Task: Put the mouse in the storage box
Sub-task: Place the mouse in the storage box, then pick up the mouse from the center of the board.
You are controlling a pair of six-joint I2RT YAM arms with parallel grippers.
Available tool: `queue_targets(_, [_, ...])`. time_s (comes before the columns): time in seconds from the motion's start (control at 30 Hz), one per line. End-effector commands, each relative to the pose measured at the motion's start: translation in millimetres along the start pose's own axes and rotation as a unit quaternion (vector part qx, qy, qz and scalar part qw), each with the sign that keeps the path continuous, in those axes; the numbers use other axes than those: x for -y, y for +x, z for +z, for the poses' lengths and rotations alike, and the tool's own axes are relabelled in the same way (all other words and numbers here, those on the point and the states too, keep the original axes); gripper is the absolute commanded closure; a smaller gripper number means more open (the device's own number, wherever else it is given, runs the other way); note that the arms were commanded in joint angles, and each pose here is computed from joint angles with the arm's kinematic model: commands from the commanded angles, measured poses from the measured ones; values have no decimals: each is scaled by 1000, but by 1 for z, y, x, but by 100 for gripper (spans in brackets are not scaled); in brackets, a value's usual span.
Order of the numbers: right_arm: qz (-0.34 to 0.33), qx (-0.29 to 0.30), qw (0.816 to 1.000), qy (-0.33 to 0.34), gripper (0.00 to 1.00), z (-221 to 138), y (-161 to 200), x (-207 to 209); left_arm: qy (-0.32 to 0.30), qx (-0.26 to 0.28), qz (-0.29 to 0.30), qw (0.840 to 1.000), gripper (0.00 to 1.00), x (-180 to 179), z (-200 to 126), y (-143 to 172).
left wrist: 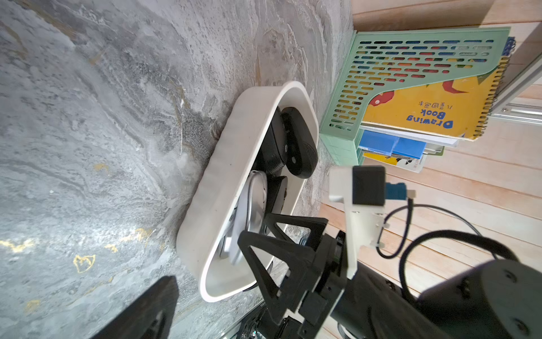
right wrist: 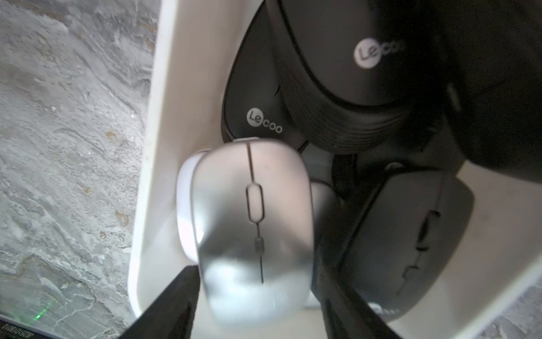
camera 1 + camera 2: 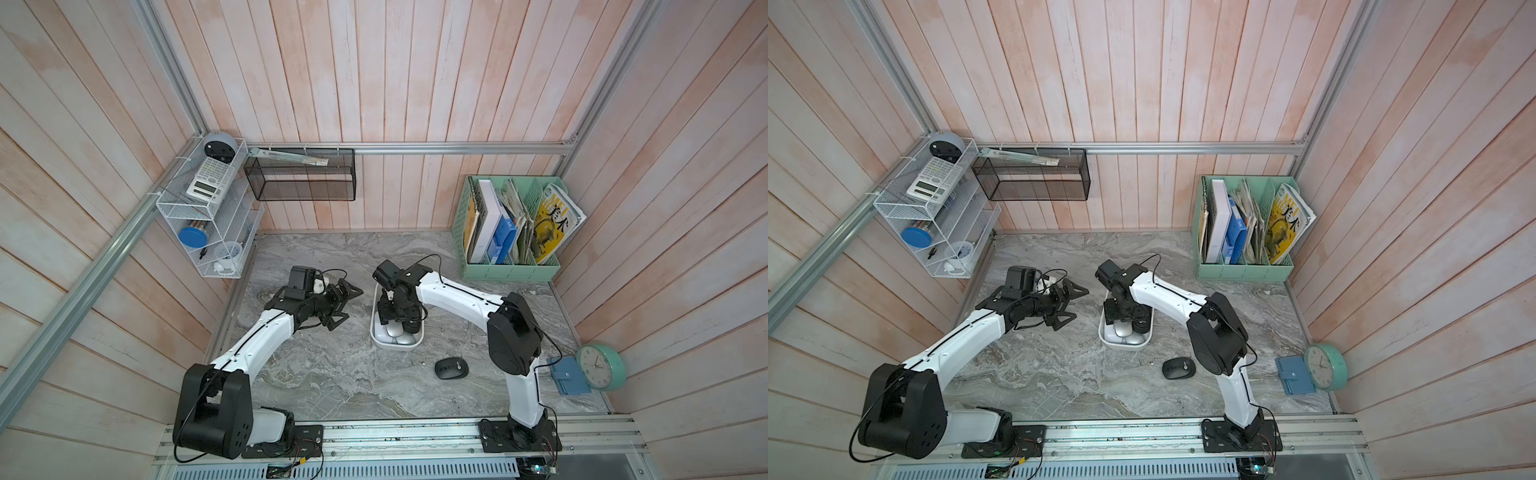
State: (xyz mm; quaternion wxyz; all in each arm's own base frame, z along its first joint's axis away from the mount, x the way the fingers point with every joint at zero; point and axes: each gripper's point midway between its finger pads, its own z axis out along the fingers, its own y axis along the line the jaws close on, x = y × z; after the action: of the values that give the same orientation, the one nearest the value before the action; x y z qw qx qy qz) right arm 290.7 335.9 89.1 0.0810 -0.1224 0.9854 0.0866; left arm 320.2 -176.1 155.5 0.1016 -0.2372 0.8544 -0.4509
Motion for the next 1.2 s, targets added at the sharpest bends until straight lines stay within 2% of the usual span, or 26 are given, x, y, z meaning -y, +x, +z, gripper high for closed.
queue_targets(0.0, [-11, 27, 1000, 1, 28, -30, -3, -3, 9, -3, 8, 1000, 0, 3, -2, 4])
queue_targets(0.13, [-12, 36, 999, 20, 27, -48, 4, 11, 7, -5, 12, 1000, 0, 5, -2, 8])
queue_targets(0.3, [17, 27, 997, 68, 27, -59, 40, 63, -16, -29, 54, 998, 0, 11, 10, 37])
queue_targets(0.4, [40, 15, 996, 82, 30, -65, 72, 93, -20, -40, 77, 996, 0, 18, 18, 56])
queue_targets(0.53, [69, -33, 993, 89, 33, -63, 130, 117, -9, -48, 86, 995, 0, 25, 22, 68])
queue_targets(0.73, [80, -94, 991, 57, 47, -49, 203, 124, 5, -52, 104, 993, 0, 33, 24, 79])
queue_targets(0.93, [82, -99, 991, 28, 48, -25, 212, 116, -3, -42, 107, 993, 0, 23, 29, 80])
queue_targets(1.17, [60, -123, 990, 40, 47, 2, 210, 113, -4, -29, 103, 994, 0, 16, 22, 82])
